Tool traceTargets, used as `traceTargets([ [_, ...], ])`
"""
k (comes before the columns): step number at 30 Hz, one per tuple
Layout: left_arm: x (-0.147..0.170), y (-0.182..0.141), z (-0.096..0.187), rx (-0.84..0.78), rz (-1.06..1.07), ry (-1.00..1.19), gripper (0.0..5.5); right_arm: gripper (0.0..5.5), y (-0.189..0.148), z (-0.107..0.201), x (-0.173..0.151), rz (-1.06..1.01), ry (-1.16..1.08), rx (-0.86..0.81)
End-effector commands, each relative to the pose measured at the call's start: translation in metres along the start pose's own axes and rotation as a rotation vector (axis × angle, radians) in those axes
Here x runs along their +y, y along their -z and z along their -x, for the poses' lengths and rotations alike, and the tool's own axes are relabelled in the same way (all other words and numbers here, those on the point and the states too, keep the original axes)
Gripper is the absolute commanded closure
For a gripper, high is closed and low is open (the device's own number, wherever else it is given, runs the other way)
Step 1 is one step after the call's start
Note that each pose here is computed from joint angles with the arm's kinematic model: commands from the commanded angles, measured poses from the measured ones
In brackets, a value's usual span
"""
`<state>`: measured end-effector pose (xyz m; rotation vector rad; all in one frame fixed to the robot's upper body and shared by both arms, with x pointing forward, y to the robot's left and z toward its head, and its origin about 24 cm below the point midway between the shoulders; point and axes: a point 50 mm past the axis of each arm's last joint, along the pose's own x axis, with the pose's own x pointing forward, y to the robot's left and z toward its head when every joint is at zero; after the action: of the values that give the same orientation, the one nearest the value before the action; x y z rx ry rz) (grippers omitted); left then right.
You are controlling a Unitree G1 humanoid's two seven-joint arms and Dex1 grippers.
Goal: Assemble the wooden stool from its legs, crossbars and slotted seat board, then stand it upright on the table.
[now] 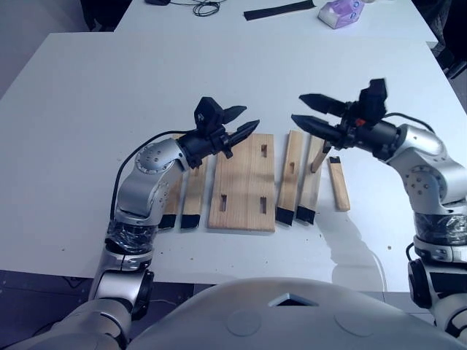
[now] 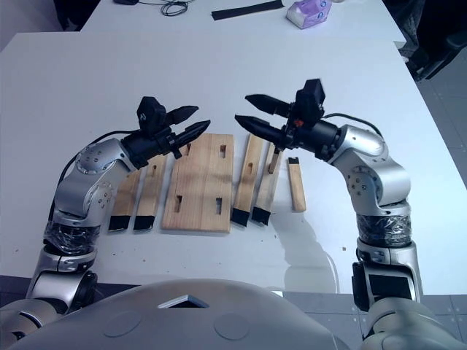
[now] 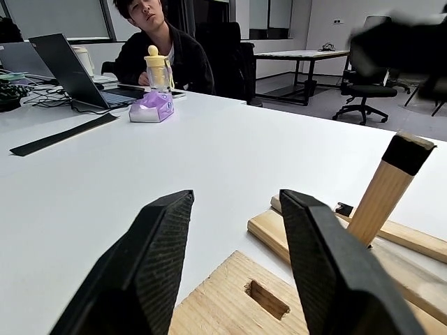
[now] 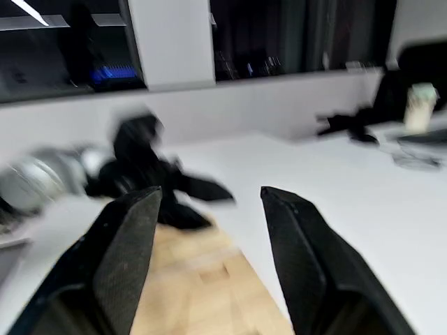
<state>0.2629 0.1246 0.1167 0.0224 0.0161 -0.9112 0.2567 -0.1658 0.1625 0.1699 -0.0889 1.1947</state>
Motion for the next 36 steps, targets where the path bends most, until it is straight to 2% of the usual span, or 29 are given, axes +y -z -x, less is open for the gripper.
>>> traceTargets([
  [1, 0.003, 0.001, 0.001, 0.005, 0.001, -0.021, 3.21, 2.86, -0.038, -0.012, 0.020, -0.034, -0.110, -0.153],
  [4, 0.004, 0.001, 0.002, 0.006, 0.001, -0.032, 3.21, 2.86, -0.049, -0.013, 0.038, -0.087, -0.195, -0.187],
  [7, 0.009, 0.001, 0.004, 0.003, -0.001, -0.056, 3.21, 2.86, -0.038, -0.006, 0.053, -0.113, -0.244, -0.074],
  [11, 0.016, -0.001, 0.007, -0.005, -0.001, -0.092, 3.21, 2.86, 0.023, 0.024, 0.050, -0.136, -0.185, 0.279],
  [13, 0.017, -0.001, 0.007, -0.009, 0.000, -0.100, 3.21, 2.86, 0.045, 0.037, 0.047, -0.154, -0.166, 0.386],
  [17, 0.017, 0.000, 0.007, -0.010, 0.002, -0.102, 3.21, 2.86, 0.087, 0.056, 0.039, -0.043, -0.123, 0.622],
  [27, 0.014, 0.001, 0.006, -0.016, 0.005, -0.098, 3.21, 2.86, 0.111, 0.065, 0.040, 0.053, -0.163, 0.734],
  [36, 0.014, 0.003, 0.009, -0.017, 0.009, -0.115, 3.21, 2.86, 0.099, 0.078, 0.031, 0.099, -0.152, 0.777],
])
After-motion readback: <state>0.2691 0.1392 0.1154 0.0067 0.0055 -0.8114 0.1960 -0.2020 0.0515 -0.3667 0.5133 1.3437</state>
